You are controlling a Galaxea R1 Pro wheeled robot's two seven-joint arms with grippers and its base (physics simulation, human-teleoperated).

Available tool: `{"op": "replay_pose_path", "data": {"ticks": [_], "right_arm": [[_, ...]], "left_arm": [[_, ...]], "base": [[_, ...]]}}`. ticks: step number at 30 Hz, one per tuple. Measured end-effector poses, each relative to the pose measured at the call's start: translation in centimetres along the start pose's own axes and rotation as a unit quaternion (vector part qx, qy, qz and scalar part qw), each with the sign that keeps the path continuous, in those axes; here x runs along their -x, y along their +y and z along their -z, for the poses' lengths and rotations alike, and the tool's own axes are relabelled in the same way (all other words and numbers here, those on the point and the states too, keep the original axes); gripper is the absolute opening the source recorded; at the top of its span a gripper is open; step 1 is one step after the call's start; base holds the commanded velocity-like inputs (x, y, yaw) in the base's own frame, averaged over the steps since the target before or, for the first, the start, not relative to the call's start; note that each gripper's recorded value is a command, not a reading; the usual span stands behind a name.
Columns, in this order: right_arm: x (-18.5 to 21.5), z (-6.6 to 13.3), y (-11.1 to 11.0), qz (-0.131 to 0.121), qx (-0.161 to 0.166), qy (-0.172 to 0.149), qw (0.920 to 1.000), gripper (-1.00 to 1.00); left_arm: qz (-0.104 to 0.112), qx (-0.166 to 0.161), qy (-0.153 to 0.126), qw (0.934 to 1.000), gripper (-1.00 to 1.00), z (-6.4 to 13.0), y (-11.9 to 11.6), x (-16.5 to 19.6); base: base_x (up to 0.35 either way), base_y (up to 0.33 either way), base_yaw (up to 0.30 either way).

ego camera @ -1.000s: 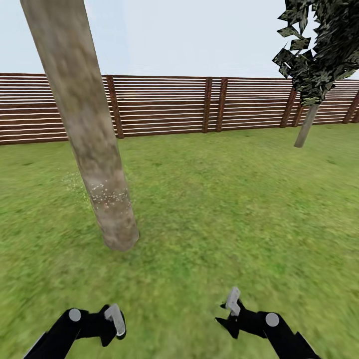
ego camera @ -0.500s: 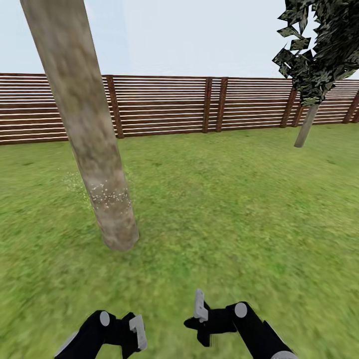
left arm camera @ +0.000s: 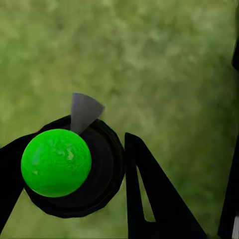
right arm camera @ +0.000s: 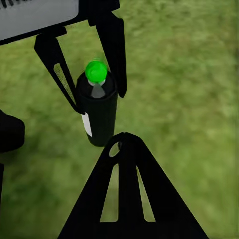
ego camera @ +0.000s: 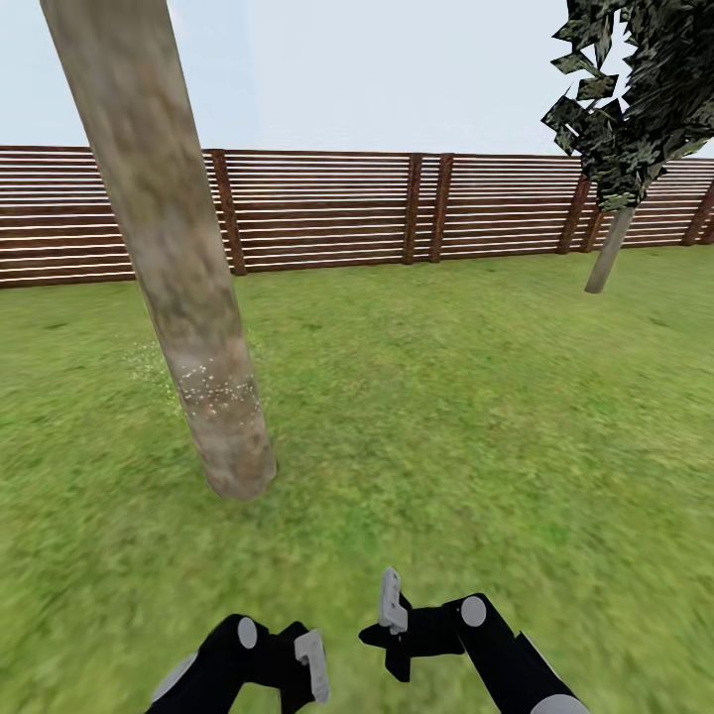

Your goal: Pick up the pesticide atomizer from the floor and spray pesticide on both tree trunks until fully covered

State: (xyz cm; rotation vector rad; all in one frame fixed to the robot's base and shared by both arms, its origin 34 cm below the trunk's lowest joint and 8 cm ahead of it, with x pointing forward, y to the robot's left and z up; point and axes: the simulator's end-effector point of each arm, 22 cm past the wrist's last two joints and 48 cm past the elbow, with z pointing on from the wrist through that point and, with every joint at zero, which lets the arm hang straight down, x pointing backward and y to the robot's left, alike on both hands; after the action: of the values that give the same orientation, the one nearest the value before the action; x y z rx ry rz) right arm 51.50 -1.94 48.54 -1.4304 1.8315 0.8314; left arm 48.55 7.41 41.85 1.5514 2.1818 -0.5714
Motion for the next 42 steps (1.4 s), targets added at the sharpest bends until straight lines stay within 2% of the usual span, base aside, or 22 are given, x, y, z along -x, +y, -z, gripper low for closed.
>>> {"op": "replay_pose_path", "data": {"ticks": [21,26,42], "right_arm": [[0.0,0.0,0.0,0.000,0.000,0.000,1.0000,-1.00],[0.0,0.0,0.0,0.001,-0.001,0.001,1.0000,-1.00],[-0.1,0.0,0.0,0.000,0.000,0.001,1.0000,-1.00]], "left_arm": [[0.002,-0.005,-0.033,0.9994,-1.00,-0.8,-0.7,3.8],[0.018,-0.009,-0.053,0.9984,-1.00,-0.8,-0.8,4.7],[0.025,-0.016,-0.067,0.9973,-1.00,-1.2,-1.5,6.0]], "base": [[0.000,0.000,0.000],[0.000,0.000,0.000],[0.000,0.000,0.000]]}}
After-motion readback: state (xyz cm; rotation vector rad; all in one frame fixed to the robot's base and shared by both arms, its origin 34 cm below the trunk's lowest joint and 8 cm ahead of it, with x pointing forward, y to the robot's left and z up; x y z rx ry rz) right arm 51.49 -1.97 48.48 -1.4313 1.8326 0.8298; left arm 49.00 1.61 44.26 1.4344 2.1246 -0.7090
